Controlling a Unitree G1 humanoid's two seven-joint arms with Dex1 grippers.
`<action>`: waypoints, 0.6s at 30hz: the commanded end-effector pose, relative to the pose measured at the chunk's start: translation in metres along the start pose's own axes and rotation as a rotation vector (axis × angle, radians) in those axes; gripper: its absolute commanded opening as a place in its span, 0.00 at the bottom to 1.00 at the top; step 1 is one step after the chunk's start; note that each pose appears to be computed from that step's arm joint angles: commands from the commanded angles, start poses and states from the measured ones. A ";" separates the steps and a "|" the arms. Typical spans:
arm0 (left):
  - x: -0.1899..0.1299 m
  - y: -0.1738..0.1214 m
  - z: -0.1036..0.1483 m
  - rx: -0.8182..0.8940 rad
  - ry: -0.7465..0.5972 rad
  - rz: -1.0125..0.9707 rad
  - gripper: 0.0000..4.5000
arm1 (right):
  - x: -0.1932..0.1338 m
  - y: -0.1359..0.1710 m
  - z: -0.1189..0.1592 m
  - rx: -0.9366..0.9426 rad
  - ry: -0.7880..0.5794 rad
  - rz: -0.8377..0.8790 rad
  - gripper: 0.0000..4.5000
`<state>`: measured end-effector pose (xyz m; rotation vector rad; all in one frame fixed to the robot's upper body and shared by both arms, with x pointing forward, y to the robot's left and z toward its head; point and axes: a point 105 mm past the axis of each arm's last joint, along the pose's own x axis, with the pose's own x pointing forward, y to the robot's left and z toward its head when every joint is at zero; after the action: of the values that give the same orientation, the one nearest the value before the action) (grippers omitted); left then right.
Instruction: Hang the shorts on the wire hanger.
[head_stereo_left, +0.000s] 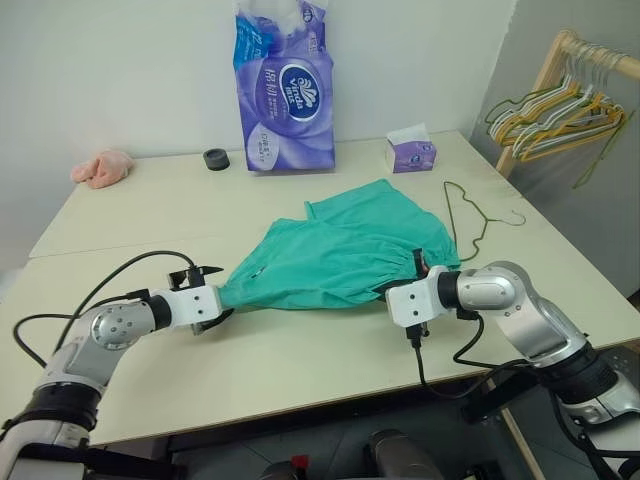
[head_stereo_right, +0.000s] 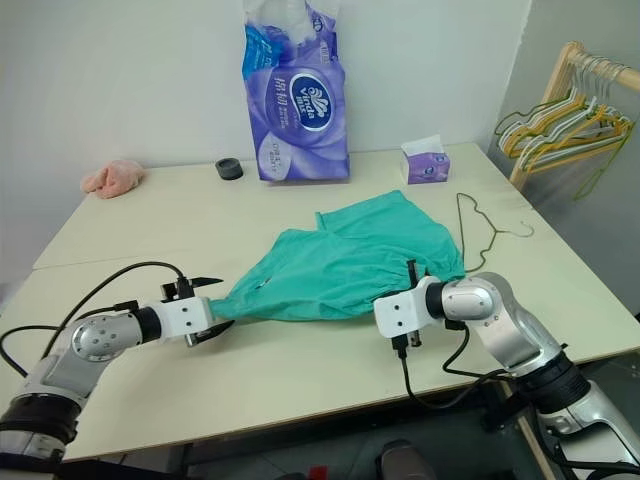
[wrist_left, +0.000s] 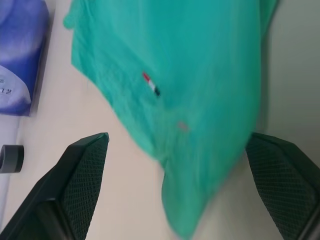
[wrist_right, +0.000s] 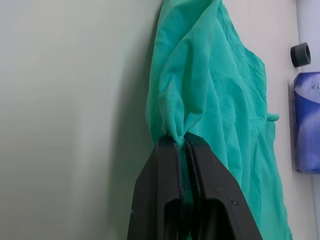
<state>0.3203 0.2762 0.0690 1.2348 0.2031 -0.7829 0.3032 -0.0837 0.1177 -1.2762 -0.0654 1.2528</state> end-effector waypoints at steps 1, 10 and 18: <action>-0.002 -0.006 -0.008 0.074 0.036 -0.062 0.80 | -0.007 -0.012 0.002 -0.029 -0.026 -0.043 0.00; 0.018 0.000 0.005 0.094 -0.014 0.041 0.18 | -0.007 -0.008 0.016 -0.038 -0.114 0.001 0.00; 0.022 0.007 0.003 0.172 0.008 0.089 0.01 | -0.012 -0.001 0.022 -0.030 -0.157 0.029 0.00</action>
<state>0.3362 0.2609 0.0516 1.3569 0.1205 -0.7498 0.2874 -0.0758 0.1212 -1.1972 -0.1268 1.3864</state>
